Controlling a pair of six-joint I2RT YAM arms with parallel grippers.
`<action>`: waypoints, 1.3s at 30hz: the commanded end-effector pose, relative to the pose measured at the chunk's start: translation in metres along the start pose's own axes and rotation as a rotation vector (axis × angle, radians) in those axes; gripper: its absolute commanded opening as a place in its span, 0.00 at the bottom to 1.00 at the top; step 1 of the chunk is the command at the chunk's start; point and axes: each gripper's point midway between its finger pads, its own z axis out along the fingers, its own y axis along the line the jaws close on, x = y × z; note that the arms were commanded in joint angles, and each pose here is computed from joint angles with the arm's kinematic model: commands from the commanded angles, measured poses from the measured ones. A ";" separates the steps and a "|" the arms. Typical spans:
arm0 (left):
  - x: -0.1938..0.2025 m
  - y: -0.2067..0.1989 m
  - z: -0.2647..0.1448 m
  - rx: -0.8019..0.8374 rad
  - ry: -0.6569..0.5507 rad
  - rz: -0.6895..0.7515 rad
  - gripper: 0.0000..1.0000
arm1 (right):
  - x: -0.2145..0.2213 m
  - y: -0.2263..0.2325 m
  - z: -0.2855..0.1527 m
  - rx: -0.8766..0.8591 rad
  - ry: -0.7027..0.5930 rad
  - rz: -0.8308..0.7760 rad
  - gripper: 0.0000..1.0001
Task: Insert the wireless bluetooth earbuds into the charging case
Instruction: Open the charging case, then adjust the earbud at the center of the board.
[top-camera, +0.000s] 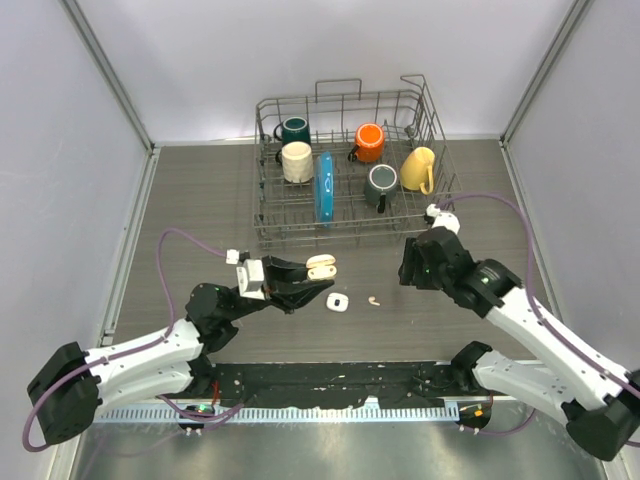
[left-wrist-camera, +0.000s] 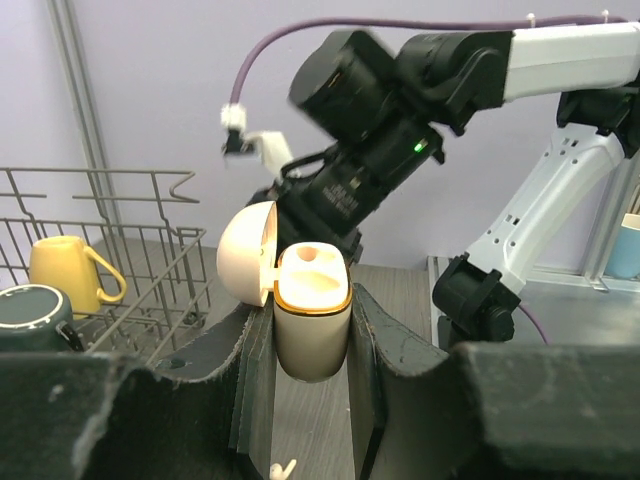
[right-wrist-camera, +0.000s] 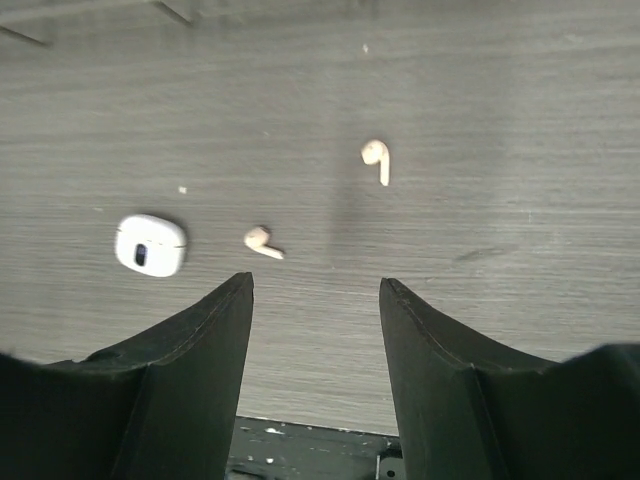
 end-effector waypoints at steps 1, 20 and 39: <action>-0.008 -0.001 -0.001 0.004 -0.023 0.025 0.00 | 0.017 -0.007 0.029 0.026 0.062 -0.038 0.59; -0.011 -0.001 -0.006 -0.003 -0.013 0.072 0.00 | 0.032 -0.037 0.112 0.111 0.133 0.006 0.58; -0.008 0.000 -0.005 -0.008 0.007 0.069 0.00 | 0.042 -0.042 0.149 0.069 0.127 0.062 0.50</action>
